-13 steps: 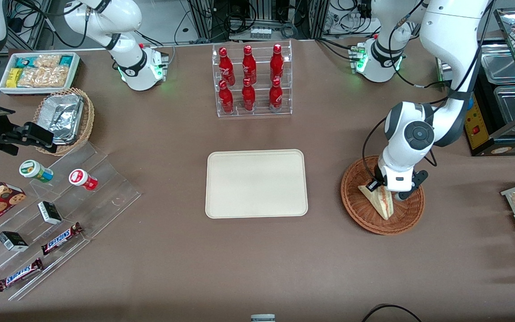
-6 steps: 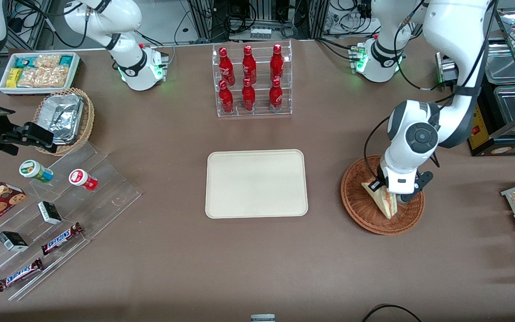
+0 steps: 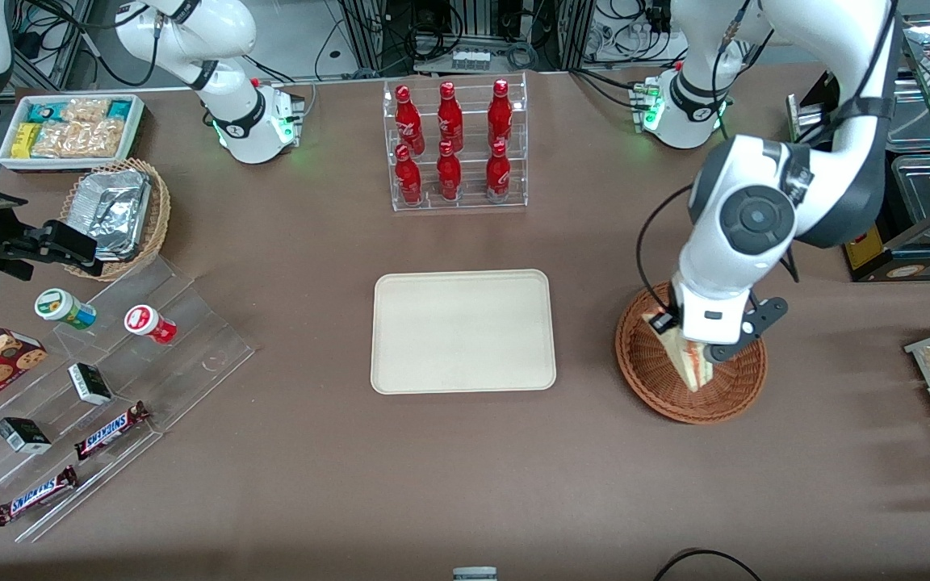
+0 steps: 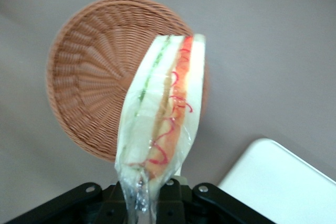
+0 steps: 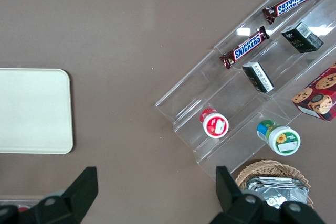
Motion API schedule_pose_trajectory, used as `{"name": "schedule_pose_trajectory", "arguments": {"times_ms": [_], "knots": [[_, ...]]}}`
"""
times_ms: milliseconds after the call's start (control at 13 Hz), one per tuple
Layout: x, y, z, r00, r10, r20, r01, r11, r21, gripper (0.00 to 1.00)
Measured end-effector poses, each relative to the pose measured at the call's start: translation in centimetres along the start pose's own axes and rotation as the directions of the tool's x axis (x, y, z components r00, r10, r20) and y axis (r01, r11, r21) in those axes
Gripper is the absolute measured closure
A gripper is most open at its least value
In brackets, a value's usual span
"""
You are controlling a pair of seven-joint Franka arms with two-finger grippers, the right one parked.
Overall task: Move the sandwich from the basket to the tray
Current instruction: 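Lift the sandwich and carry it with the left gripper to the tray, then lower the sandwich onto the cream tray and open the left gripper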
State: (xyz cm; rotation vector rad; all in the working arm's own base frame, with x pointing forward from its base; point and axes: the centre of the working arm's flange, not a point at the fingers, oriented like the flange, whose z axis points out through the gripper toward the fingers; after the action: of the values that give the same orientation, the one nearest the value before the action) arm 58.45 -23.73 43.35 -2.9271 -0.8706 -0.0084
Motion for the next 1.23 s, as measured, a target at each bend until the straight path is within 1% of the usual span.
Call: {"name": "schedule_pose_trajectory", "arguments": {"times_ms": [77,231,385,615,692,769,923,1000,1231], "knots": [[-1.8,1.7,0.0,1.000,0.030,0.001,-0.030,1.000,-0.004,0.87],[-6.1,5.4,1.9,0.997,0.078,0.006,-0.078,0.997,0.009,0.87],[-9.5,9.6,3.8,0.992,0.122,-0.010,-0.122,0.992,-0.006,0.87],[-13.7,14.5,7.4,0.976,0.217,-0.029,-0.216,0.976,0.018,0.87],[-15.2,15.9,8.5,0.970,0.242,-0.035,-0.241,0.970,0.015,0.87],[-16.4,17.2,9.5,0.964,0.261,-0.044,-0.261,0.965,0.000,0.87],[-18.2,19.1,10.9,0.955,0.286,-0.072,-0.290,0.955,-0.053,0.87],[-19.1,19.8,11.6,0.951,0.299,-0.080,-0.304,0.950,-0.066,0.87],[-20.9,21.0,14.4,0.942,0.326,-0.078,-0.331,0.941,-0.065,0.87]]}}
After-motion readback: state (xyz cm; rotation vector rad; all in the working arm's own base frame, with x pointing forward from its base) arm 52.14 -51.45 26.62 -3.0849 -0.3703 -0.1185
